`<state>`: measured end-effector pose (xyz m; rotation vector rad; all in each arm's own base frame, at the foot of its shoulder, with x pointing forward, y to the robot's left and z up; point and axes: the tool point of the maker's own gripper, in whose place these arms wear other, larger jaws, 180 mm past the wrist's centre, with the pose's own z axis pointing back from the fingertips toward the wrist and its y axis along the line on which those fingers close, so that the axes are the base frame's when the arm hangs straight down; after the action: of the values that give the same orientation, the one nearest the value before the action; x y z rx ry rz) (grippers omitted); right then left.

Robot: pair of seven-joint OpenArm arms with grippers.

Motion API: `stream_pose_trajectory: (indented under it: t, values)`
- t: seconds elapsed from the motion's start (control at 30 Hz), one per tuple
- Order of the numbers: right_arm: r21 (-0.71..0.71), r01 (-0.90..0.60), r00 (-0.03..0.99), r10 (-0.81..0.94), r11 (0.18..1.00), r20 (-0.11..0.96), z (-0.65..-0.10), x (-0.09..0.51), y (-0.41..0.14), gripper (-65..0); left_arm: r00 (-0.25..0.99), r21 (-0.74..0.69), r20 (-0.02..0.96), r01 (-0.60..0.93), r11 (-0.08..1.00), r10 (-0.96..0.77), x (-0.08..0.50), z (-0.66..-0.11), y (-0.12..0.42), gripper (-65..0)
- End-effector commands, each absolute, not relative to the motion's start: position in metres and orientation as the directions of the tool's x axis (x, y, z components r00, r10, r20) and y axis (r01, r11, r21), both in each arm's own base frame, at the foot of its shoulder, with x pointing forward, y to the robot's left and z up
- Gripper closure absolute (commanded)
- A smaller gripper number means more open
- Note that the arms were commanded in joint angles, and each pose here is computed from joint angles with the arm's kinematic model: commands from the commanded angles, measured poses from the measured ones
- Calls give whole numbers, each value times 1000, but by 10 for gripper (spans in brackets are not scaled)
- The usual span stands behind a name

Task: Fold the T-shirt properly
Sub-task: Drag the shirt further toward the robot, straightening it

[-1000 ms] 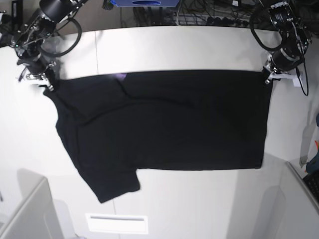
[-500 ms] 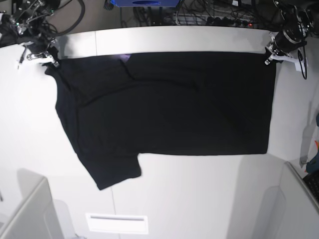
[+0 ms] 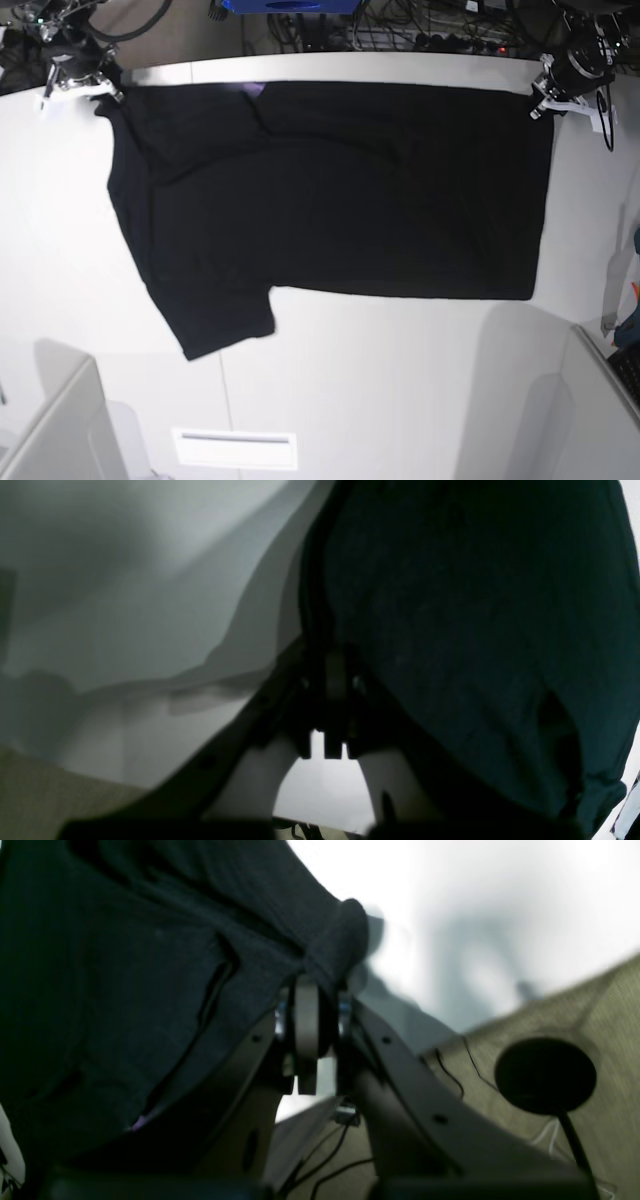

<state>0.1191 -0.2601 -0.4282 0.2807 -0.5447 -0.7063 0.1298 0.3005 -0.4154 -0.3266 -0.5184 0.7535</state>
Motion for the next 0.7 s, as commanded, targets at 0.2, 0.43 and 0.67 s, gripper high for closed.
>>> stream_pose_trajectory:
  t: [0.2, 0.43, 0.67]
  values:
    - [412, 528, 628, -668, 742, 400, -422, 117, -265, 0, 614, -454, 358, -544, 706, 704, 133, -407, 306, 0]
    - [409, 532, 627, -669, 741, 398, -423, 114, -265, 0, 618, -447, 355, -547, 708, 702, 131, -408, 308, 0]
    - [412, 525, 630, -666, 745, 400, -423, 117, -263, 0, 631, -425, 329, -565, 707, 702, 114, -413, 308, 0]
